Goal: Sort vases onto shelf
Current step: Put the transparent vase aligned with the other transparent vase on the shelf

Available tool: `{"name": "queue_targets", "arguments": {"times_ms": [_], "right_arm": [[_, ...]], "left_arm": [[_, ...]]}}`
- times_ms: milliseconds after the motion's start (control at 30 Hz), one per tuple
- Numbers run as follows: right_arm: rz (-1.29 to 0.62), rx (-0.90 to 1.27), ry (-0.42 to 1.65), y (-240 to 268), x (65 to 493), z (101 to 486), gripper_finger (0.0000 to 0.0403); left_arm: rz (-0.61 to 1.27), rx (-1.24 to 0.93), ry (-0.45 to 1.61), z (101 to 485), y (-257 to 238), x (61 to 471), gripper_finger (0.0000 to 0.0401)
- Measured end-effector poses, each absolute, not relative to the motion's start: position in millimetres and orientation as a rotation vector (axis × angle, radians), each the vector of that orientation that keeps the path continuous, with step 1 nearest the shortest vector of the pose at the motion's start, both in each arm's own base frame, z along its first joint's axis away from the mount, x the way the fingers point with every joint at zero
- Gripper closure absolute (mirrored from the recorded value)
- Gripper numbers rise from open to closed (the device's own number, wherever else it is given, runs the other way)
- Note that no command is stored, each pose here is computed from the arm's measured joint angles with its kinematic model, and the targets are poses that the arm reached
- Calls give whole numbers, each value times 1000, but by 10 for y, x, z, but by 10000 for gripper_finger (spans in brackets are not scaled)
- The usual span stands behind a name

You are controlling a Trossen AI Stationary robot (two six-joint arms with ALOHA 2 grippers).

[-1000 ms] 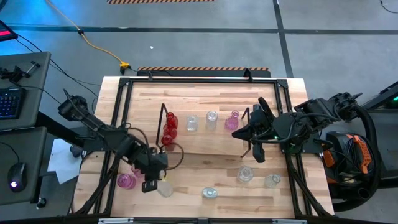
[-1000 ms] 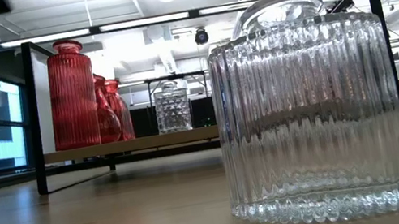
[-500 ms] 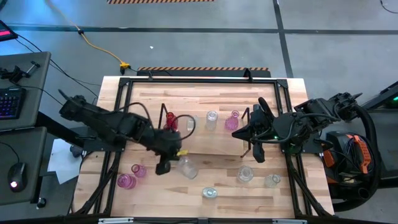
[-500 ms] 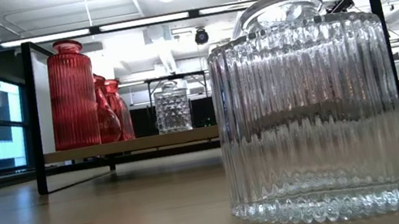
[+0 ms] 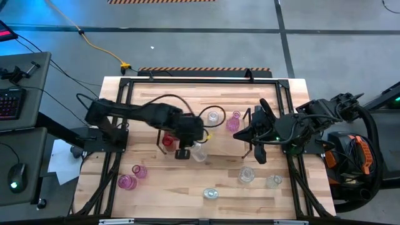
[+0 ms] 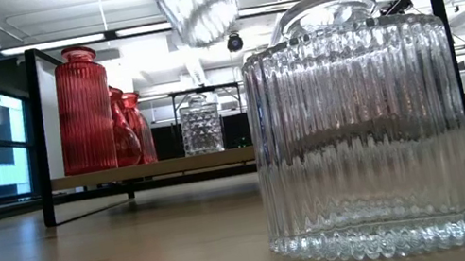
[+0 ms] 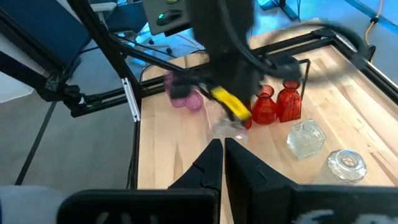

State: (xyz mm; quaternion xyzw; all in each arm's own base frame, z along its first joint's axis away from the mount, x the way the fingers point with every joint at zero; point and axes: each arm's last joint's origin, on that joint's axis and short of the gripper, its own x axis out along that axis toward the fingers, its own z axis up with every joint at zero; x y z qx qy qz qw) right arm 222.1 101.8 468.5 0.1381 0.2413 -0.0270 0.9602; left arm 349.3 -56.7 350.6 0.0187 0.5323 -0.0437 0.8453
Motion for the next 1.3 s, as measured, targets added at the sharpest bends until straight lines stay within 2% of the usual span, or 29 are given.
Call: {"name": "queue_targets", "arguments": {"times_ms": [233,467,733,1300], "right_arm": [[-34,318,521,1103,2165,4662,402],[-8,394,649,1223,1986,4583,402],[-21,399,628,1293,1913,4594,402],[-35,392,605,1341,1876,4599,402]], "left_arm": [[-70,95,1235,3195,-469,3696,371],[3,142,1246,3127,-341,3755,371],[39,110,1291,3114,-118,3732,371],[7,167,1424,2825,-151,3825,371]]}}
